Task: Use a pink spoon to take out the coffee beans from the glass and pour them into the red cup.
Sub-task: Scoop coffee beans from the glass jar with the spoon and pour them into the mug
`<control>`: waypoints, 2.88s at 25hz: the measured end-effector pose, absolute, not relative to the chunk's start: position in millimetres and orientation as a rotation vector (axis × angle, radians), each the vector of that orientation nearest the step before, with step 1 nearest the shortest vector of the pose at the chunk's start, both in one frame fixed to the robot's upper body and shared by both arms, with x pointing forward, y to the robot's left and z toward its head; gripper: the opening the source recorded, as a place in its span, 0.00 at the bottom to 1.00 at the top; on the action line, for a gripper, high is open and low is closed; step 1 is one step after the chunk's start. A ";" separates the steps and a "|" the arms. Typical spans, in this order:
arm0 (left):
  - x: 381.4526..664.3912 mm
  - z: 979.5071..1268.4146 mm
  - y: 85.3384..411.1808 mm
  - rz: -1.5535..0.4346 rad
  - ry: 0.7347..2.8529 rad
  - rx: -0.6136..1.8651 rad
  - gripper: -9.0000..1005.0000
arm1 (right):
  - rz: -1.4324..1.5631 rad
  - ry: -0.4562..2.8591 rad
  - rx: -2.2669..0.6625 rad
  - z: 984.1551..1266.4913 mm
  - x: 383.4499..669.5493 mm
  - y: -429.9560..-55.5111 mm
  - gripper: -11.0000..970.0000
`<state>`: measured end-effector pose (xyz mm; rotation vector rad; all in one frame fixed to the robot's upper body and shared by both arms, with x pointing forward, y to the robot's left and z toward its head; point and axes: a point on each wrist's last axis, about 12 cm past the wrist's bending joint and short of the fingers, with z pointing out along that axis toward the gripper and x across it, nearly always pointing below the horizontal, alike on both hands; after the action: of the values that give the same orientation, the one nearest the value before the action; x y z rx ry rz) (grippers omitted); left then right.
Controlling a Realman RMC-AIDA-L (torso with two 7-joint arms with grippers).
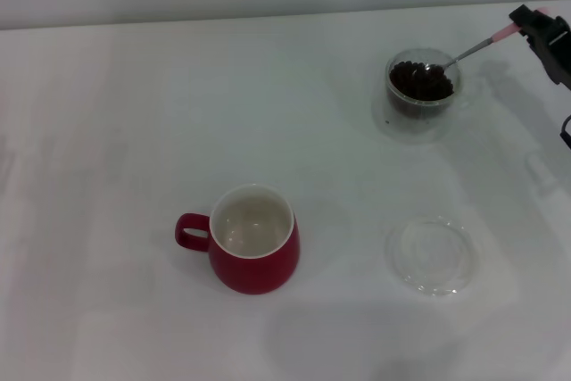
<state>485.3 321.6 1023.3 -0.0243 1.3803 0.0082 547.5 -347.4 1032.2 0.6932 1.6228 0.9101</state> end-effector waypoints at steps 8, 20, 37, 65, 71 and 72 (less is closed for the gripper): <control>484.8 1023.2 323.0 0.012 1.381 -0.024 0.89 | 0.943 1.597 0.743 1033.2 544.5 -353.0 0.16; 485.7 1022.8 322.8 0.012 1.388 -0.025 0.89 | 0.957 1.599 0.812 1033.2 548.8 -356.6 0.16; 484.5 1022.2 326.0 0.022 1.393 -0.022 0.89 | 1.088 1.589 0.808 1041.2 547.1 -356.9 0.17; 481.8 1020.6 326.4 0.015 1.398 -0.031 0.89 | 1.391 1.723 0.600 1050.9 546.0 -308.0 0.17; 481.8 1020.8 327.3 0.017 1.398 -0.031 0.89 | 1.479 1.785 0.518 1050.4 542.4 -283.3 0.17; 482.3 1021.0 327.1 0.017 1.397 -0.030 0.89 | 1.491 1.793 0.504 1050.1 541.5 -278.9 0.17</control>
<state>482.3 327.1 1021.0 -0.0305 1.3970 0.0166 541.5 -278.9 1050.1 0.5043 1.7935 1.4911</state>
